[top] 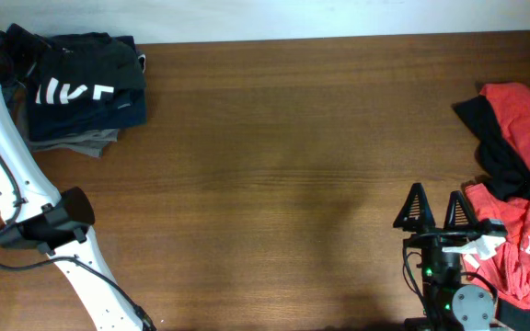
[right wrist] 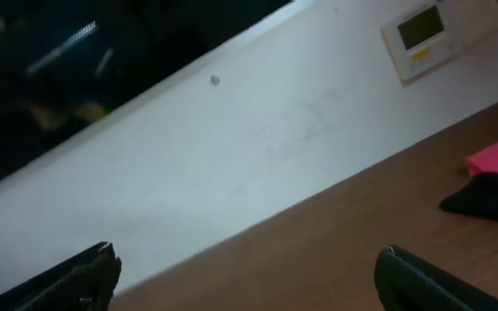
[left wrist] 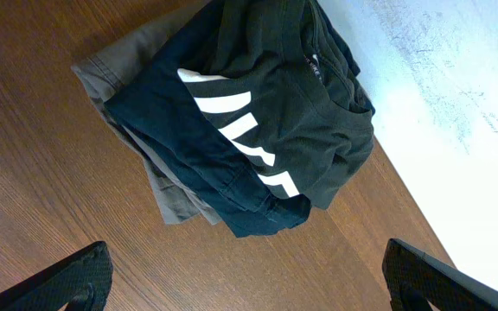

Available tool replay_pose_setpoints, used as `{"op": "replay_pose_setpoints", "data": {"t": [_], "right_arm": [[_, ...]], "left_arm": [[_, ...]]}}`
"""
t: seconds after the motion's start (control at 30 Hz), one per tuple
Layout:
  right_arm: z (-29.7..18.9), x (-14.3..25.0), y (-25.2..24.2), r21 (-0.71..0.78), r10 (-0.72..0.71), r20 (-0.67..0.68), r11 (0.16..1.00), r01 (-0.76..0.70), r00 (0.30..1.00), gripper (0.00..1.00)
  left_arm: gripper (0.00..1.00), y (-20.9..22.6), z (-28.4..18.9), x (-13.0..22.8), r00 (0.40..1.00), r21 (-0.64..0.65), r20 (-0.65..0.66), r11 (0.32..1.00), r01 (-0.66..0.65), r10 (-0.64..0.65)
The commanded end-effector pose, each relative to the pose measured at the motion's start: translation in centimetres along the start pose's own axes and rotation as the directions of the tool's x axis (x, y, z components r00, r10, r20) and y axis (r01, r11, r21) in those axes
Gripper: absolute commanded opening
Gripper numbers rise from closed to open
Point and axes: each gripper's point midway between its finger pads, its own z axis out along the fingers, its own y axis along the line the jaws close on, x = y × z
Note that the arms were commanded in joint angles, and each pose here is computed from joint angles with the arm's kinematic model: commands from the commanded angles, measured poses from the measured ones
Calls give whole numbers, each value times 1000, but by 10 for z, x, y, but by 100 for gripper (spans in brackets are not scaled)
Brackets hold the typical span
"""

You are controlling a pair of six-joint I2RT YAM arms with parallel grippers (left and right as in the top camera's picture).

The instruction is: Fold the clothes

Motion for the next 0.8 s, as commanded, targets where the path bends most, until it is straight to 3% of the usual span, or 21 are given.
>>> {"op": "replay_pose_setpoints", "data": {"t": [0.0, 0.47, 0.67, 0.77], "right_arm": [[0, 3, -6, 11, 59, 31, 998, -60, 998, 99], [1, 5, -10, 16, 66, 49, 998, -66, 997, 99], [-5, -33, 8, -69, 98, 199, 994, -86, 975, 99], [-5, -35, 9, -72, 99, 203, 994, -86, 974, 99]], "left_arm": [[99, 2, -10, -4, 1000, 5, 21, 1000, -10, 10], [99, 2, -10, -4, 1000, 5, 21, 1000, -10, 10], [99, 2, -10, -4, 1000, 5, 21, 1000, -10, 10], [99, 2, -10, -4, 1000, 5, 21, 1000, -10, 10]]}}
